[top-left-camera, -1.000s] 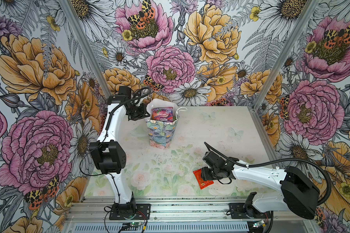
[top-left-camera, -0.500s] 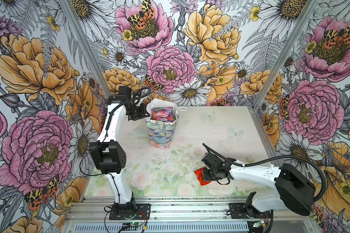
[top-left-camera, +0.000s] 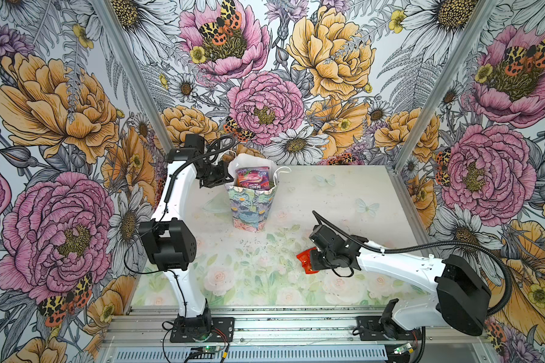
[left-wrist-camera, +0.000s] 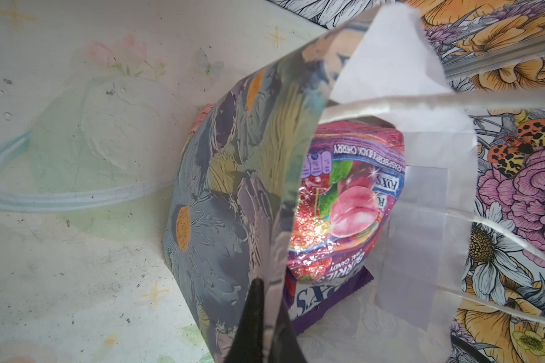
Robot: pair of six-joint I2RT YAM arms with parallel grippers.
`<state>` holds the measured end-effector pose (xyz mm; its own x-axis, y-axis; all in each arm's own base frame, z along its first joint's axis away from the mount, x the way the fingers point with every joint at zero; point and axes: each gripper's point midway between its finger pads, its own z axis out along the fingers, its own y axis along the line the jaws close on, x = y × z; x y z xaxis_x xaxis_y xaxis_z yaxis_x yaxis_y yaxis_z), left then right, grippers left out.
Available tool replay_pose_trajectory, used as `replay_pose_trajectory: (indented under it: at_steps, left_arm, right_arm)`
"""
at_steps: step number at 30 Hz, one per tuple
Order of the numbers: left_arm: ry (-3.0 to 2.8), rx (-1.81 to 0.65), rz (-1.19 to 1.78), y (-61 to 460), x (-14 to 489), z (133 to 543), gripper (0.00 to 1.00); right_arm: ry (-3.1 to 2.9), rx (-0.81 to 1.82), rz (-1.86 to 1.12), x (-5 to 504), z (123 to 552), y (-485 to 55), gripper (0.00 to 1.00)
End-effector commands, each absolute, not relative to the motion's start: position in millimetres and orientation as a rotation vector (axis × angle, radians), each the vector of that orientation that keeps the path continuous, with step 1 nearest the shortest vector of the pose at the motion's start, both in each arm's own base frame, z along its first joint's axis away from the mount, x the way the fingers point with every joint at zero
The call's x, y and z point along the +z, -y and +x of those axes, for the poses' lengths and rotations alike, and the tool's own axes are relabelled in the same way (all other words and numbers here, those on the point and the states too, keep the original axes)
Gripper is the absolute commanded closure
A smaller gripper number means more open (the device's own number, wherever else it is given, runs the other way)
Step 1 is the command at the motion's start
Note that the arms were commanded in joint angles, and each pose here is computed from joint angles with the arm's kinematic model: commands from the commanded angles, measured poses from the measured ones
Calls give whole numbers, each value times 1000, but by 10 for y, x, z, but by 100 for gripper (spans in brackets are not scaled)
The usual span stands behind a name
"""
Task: Place the snacks into the paper bag
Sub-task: Pick up the snack from the bottom-center of the table, then place the snack in the paper bag.
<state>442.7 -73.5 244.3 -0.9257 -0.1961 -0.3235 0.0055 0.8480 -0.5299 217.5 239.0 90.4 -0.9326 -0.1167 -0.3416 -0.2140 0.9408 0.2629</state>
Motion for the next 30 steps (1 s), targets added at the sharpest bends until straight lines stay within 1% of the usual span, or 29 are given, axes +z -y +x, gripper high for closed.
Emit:
replay_pose_trajectory:
  at_steps: [1, 10, 19, 25, 30]
  left_arm:
    - [-2585, -742, -123, 691, 2640, 4437, 100]
    - [-2589, -737, -131, 675, 2621, 4444, 100]
    - [-2589, -741, -133, 673, 2621, 4442, 100]
    - [-2590, -738, -140, 668, 2617, 4447, 100]
    - [-2589, -744, -141, 669, 2623, 4442, 100]
  right_arm:
    - [-2623, 456, -328, 1462, 2408, -2551, 100]
    - [-2342, 602, -474, 2711, 2870, -3133, 100]
    - [-2081, 669, -566, 3624, 3289, -3698, 100]
    - [-2006, 705, -613, 3799, 3600, -4062, 100]
    - [-1998, 692, -609, 3706, 3947, -4240, 100]
